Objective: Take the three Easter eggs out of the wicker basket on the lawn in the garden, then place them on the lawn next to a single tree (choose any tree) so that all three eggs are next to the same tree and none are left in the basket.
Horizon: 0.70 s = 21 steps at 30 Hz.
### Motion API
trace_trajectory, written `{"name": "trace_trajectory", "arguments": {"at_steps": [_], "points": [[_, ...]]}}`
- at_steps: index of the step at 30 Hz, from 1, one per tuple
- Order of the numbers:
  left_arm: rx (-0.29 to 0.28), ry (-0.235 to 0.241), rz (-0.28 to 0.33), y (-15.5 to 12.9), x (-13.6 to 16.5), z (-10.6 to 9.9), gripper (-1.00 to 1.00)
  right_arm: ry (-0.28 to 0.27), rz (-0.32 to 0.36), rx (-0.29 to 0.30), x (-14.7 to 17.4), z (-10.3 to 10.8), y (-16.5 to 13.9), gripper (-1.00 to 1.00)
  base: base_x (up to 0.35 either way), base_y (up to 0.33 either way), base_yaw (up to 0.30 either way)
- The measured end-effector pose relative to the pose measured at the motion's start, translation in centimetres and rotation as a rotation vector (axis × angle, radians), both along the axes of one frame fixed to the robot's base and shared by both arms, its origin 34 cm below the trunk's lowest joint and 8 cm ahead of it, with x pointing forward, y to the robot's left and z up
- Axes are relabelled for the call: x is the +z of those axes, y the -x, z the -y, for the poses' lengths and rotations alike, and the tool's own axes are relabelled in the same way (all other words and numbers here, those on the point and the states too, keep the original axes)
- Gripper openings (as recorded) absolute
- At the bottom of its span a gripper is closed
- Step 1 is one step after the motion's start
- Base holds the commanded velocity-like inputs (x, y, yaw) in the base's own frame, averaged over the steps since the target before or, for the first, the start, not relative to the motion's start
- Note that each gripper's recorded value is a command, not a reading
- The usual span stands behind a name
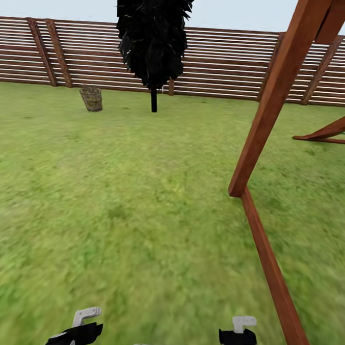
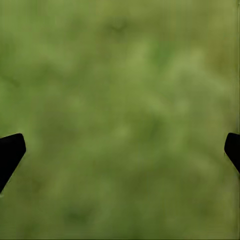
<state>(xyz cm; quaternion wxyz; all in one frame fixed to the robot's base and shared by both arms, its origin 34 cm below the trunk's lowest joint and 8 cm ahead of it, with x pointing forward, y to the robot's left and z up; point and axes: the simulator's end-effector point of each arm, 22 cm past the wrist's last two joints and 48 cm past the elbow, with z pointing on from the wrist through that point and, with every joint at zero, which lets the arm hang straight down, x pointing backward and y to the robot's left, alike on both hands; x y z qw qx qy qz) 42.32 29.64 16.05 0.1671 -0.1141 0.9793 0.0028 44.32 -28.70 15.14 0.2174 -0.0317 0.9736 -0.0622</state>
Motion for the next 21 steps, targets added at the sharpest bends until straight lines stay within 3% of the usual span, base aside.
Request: {"name": "trace_trajectory", "arguments": {"at_steps": [15, 21], "points": [[0.0, 0.0, 0.0, 0.0, 0.0, 0.02, 1.0, 0.0, 0.0, 0.0, 0.01, 0.03, -0.01, 1.0, 0.323, 0.0, 0.003], [0.0, 0.0, 0.0, 0.0, 0.0, 0.0, 1.0, 0.0, 0.001, 0.0, 0.01, 0.02, -0.02, 1.0, 0.323, 0.0, 0.193]]}}
